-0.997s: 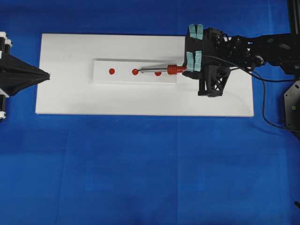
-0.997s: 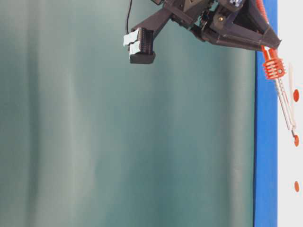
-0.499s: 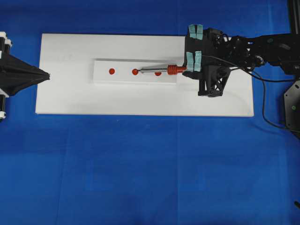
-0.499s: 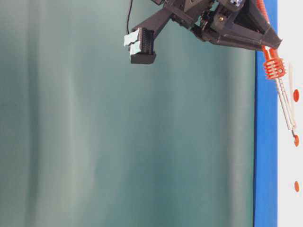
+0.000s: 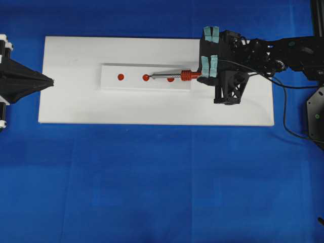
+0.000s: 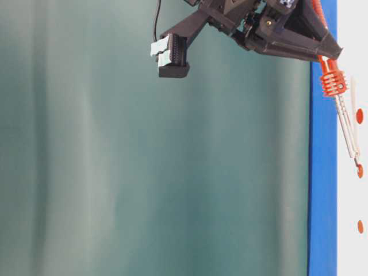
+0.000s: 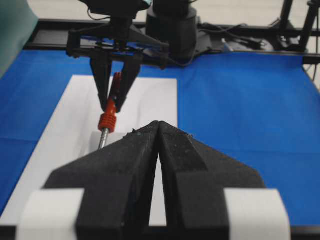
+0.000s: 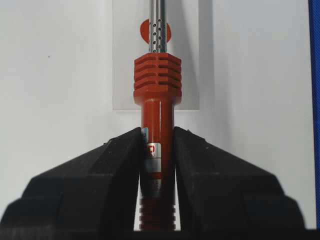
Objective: Touch the tip of the soldering iron to the mark.
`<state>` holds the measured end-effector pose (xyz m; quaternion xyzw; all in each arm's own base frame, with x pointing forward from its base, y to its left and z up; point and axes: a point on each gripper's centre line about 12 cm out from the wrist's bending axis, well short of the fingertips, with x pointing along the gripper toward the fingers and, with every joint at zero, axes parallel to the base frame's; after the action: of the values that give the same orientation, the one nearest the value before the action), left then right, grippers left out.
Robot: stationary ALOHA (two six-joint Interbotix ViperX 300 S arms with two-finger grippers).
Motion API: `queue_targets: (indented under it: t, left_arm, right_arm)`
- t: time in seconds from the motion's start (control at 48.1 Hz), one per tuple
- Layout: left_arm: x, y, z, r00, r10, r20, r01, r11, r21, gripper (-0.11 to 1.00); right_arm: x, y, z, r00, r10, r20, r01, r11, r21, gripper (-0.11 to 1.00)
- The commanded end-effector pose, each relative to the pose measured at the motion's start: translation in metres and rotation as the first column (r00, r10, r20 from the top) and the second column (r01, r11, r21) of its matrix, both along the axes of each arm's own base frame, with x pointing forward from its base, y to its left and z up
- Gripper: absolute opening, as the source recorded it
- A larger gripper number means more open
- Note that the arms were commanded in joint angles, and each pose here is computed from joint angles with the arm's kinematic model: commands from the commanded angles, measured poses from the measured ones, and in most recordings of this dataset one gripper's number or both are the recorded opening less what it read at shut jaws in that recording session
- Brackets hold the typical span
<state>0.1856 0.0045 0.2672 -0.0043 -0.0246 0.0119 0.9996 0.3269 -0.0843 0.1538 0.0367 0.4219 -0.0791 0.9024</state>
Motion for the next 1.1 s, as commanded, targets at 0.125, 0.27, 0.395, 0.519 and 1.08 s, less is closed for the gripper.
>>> queue_targets:
  t: [0.125,0.27,0.395,0.519,1.08]
  left_arm:
    - [0.001,0.000,0.005,1.000,0.002,0.018,-0.002,1.000,0.002,0.02]
    - [0.001,0.000,0.005,1.000,0.002,0.020,-0.002,1.000,0.002,0.02]
    - [0.001,0.000,0.005,1.000,0.001,0.020,-0.001,1.000,0.004,0.02]
    - [0.001,0.000,0.005,1.000,0.002,0.020,-0.002,1.000,0.002,0.02]
    - [0.001,0.000,0.006,1.000,0.002,0.020,-0.002,1.000,0.000,0.02]
  right_arm:
    - [0.003,0.000,0.008,1.000,-0.003,0.027,0.003,1.000,-0.005,0.06]
    - [0.005,0.000,0.024,0.998,-0.002,0.067,0.003,1.000,-0.012,0.06]
    - [0.002,0.001,0.044,0.994,0.005,0.106,-0.003,1.000,-0.021,0.06]
    - [-0.003,0.002,0.064,0.988,0.007,0.154,-0.002,0.999,-0.032,0.06]
    - [-0.012,0.005,0.086,0.982,0.018,0.190,-0.011,0.999,-0.038,0.06]
